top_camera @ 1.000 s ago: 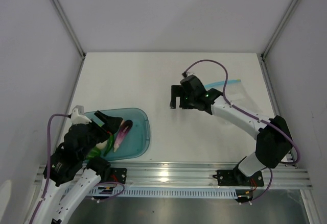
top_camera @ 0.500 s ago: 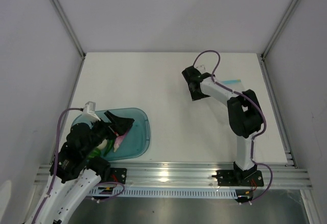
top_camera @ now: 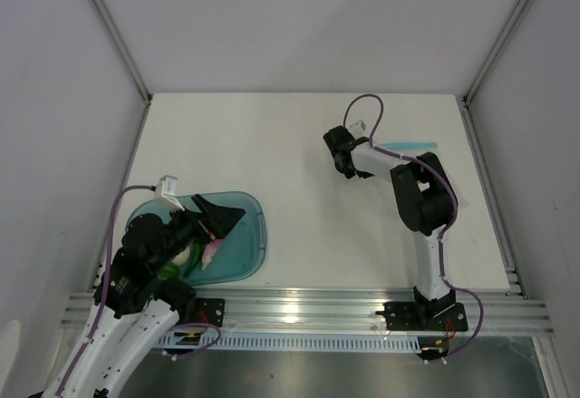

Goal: Place the food in the zip-top bag and seal the zipper
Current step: Pick up the zipper food storage bag at the center of the board.

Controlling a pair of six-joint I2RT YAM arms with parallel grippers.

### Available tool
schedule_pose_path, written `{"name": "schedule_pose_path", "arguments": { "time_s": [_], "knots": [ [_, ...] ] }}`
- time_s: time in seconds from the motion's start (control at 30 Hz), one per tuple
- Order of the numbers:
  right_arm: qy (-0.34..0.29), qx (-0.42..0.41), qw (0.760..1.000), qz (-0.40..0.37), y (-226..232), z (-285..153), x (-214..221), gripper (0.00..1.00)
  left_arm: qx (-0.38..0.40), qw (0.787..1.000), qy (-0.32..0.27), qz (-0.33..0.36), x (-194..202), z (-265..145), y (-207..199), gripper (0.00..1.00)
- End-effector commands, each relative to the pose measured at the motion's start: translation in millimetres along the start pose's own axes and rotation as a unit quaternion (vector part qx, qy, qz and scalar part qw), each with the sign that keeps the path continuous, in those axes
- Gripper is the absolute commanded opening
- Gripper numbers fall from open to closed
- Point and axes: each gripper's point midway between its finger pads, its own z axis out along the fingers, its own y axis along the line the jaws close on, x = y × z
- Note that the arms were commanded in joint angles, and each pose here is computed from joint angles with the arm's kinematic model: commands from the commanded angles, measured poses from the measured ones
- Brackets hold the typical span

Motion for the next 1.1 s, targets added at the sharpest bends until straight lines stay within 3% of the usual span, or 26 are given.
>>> {"name": "schedule_pose_path", "arguments": {
  "time_s": [0.0, 0.07, 0.1, 0.27, 0.37, 0.43, 0.57, 0.67, 0.77, 0.87, 1.07],
  "knots": [
    [-0.043, 0.021, 0.998, 0.035, -14, -11, -15, 0.22, 0.014, 1.000, -0.005, 0.008, -3, 2, -4, 0.99],
    [-0.057, 0.016, 0.998, 0.036, -13, -19, -18, 0.03, 0.015, 1.000, -0.005, 0.005, -2, 2, -5, 1.00],
    [-0.059, 0.015, 0.998, 0.032, -12, -21, -15, 0.00, 0.019, 1.000, -0.005, 0.005, -3, 1, -7, 1.00],
    [-0.105, -0.029, 0.993, 0.054, 0, -60, -20, 0.00, 0.017, 1.000, 0.009, -0.004, 0, 3, -8, 0.99],
    [-0.163, -0.106, 0.978, 0.073, 13, -112, -21, 0.00, 0.008, 1.000, 0.018, -0.013, 1, 7, -7, 0.99],
    [-0.204, -0.165, 0.961, 0.083, 13, -148, -13, 0.00, 0.008, 0.999, 0.026, -0.020, 2, 10, -8, 0.99],
    [-0.291, -0.324, 0.898, 0.056, 43, -233, 9, 0.00, 0.011, 0.998, 0.049, -0.043, 9, 16, -11, 1.00],
    [-0.308, -0.393, 0.864, 0.064, 40, -259, 35, 0.00, 0.016, 0.996, 0.059, -0.067, 15, 19, -12, 0.99],
    [-0.341, -0.481, 0.805, 0.068, 37, -296, 56, 0.00, 0.009, 0.993, 0.061, -0.104, 19, 22, -8, 0.98],
    [-0.364, -0.533, 0.760, 0.066, 34, -315, 80, 0.00, -0.024, 0.986, 0.068, -0.148, 26, 27, 4, 0.95],
    [-0.379, -0.565, 0.729, 0.076, 28, -324, 105, 0.00, -0.043, 0.968, 0.128, -0.214, 49, 43, 9, 0.95]
  ]
}}
